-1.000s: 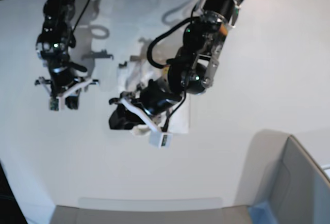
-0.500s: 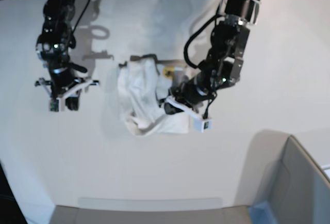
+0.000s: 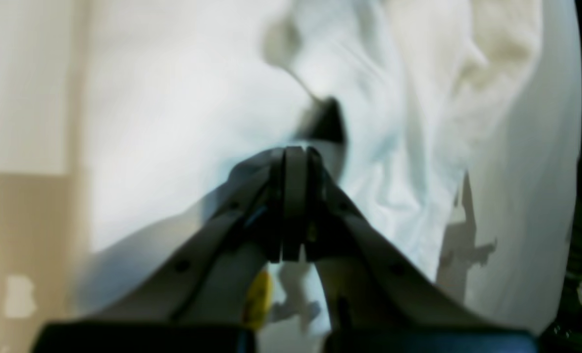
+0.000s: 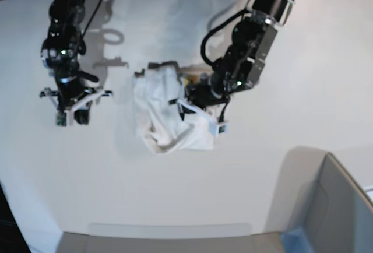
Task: Layout the t-shirt on the table in an organized manner, then fold the t-shirt properly
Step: 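Lay the folded end down and press it flat with the left gripper, then grasp the folded bundle edges with both grippers and tuck them under, then press and square the folded bundle with both grippers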
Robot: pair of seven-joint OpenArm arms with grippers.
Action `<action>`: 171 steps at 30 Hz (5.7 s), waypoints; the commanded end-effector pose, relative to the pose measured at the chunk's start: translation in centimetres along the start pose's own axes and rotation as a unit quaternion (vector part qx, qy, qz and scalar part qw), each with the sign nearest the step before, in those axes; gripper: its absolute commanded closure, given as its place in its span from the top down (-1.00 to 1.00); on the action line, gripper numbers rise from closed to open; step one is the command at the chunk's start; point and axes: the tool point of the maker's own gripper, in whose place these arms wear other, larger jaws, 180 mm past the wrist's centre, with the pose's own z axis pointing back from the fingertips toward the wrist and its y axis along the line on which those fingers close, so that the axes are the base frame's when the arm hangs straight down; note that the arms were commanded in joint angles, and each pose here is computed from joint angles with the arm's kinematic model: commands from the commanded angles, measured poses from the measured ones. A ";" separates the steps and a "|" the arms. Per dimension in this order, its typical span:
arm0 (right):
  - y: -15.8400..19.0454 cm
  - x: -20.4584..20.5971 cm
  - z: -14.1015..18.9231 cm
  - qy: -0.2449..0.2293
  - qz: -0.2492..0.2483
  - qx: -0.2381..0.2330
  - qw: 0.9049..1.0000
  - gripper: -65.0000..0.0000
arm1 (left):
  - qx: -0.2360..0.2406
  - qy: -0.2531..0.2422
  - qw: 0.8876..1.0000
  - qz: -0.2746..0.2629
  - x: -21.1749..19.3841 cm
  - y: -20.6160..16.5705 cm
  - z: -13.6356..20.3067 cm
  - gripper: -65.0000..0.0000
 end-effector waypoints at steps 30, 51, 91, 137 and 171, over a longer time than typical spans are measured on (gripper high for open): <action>-0.3 1.4 0.6 -0.027 0.004 -0.003 1.000 -0.84 | -0.069 0.052 0.985 -0.147 -2.6 -13.1 -4.9 -0.99; 1.6 7.9 2.9 -0.122 -0.027 0.040 0.991 -0.85 | -0.190 -0.094 0.963 -0.164 3.6 -19.3 3.7 -0.99; 8.0 -5.3 -5.6 0.089 -0.077 0.142 0.983 -1.00 | 0.101 -0.040 0.993 -0.041 3.4 6.7 -3.7 -0.99; 4.0 -2.2 -1.6 0.005 -0.098 0.096 0.991 -1.00 | 0.096 -0.142 0.984 0.042 9.0 10.4 4.4 -0.99; 15.8 3.7 -11.9 0.048 0.032 0.210 0.976 -1.00 | -0.012 -0.011 0.999 -0.038 -3.6 0.9 3.4 -1.00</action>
